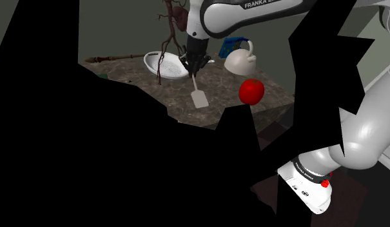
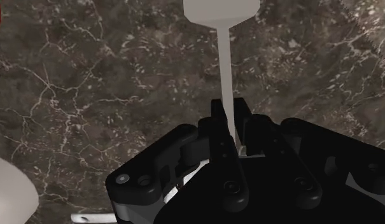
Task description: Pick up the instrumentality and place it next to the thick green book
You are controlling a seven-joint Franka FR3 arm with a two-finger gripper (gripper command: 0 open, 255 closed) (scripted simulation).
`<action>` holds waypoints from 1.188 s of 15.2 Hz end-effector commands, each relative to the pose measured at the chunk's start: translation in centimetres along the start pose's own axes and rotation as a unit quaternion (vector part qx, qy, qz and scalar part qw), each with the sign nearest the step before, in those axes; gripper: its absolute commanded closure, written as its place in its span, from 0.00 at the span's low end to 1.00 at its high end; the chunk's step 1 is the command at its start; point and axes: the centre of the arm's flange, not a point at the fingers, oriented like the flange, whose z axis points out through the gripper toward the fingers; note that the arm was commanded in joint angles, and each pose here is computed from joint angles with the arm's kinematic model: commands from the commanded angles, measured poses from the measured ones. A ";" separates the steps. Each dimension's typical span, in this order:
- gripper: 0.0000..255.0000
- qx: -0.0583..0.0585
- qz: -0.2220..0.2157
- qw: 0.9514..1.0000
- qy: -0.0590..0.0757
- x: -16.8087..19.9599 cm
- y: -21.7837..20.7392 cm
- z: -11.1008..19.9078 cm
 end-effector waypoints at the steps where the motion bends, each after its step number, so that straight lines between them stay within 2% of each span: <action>1: 1.00 0.000 0.001 1.000 0.000 -1.1 -2.5 0.0; 11: 1.00 0.000 0.001 1.000 0.000 -6.7 -14.3 -0.4; 18: 1.00 0.000 0.001 1.000 0.000 -7.0 -14.3 3.3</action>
